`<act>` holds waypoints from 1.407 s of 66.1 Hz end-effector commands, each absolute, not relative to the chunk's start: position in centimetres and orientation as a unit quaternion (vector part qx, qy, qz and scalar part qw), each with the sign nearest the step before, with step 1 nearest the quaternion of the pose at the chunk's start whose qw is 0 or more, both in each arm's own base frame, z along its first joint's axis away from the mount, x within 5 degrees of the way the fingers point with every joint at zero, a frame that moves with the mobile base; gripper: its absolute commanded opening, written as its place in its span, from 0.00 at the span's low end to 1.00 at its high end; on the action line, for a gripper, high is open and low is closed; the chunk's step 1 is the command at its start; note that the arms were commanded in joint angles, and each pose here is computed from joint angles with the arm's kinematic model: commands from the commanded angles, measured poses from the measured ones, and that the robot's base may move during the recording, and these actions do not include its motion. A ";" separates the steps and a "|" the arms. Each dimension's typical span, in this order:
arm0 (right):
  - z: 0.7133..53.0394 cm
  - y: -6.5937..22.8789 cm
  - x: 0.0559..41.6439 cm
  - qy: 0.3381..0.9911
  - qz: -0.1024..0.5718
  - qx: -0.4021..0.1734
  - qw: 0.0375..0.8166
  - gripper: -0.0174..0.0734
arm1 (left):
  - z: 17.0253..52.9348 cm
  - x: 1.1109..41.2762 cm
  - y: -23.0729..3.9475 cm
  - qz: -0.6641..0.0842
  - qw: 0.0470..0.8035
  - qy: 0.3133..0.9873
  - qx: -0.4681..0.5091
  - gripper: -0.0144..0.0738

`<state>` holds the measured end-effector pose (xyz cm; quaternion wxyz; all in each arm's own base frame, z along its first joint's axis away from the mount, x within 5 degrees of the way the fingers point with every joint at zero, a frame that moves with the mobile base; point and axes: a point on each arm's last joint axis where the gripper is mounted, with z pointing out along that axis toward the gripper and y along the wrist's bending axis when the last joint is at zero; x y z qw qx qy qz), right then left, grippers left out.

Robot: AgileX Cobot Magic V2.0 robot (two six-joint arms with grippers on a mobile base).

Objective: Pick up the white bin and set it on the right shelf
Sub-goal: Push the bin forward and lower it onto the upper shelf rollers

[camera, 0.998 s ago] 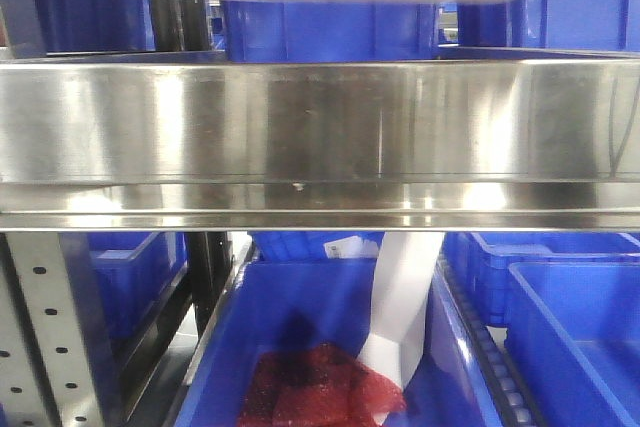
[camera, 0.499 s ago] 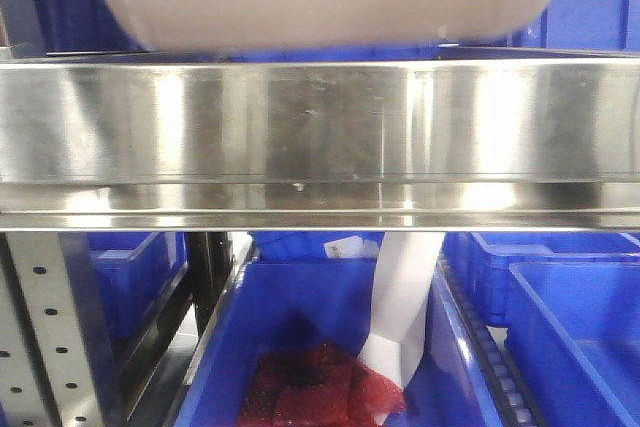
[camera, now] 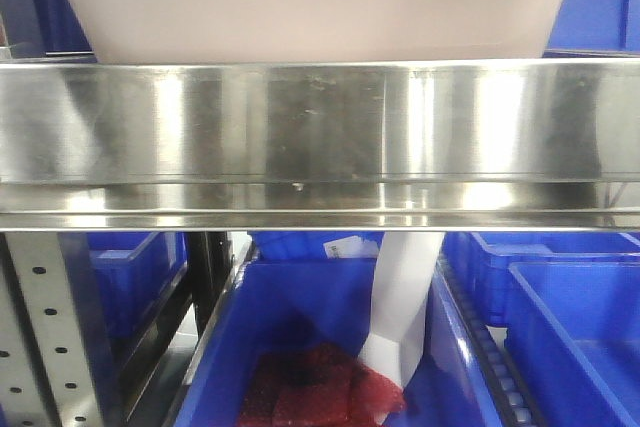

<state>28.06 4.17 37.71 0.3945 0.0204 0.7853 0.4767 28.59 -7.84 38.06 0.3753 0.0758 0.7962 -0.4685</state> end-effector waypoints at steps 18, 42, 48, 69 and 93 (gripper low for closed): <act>39.9 4.2 27.8 0.766 0.463 0.025 0.446 0.84 | 40.8 27.8 -7.9 -0.511 0.404 0.756 0.067 0.77; 39.8 2.9 28.5 0.768 0.420 0.057 0.480 0.84 | 40.8 28.4 -5.7 -0.491 0.428 0.758 0.033 0.77; 39.8 2.9 28.5 0.768 0.421 0.056 0.479 0.84 | 40.8 28.4 -5.7 -0.491 0.428 0.758 0.033 0.77; 39.7 3.5 28.0 0.773 0.442 0.030 0.455 0.70 | 40.8 28.4 -5.7 -0.493 0.426 0.758 0.036 0.59; 39.7 3.7 27.8 0.774 0.452 0.019 0.444 0.25 | 40.9 28.6 -5.6 -0.492 0.434 0.755 0.024 0.05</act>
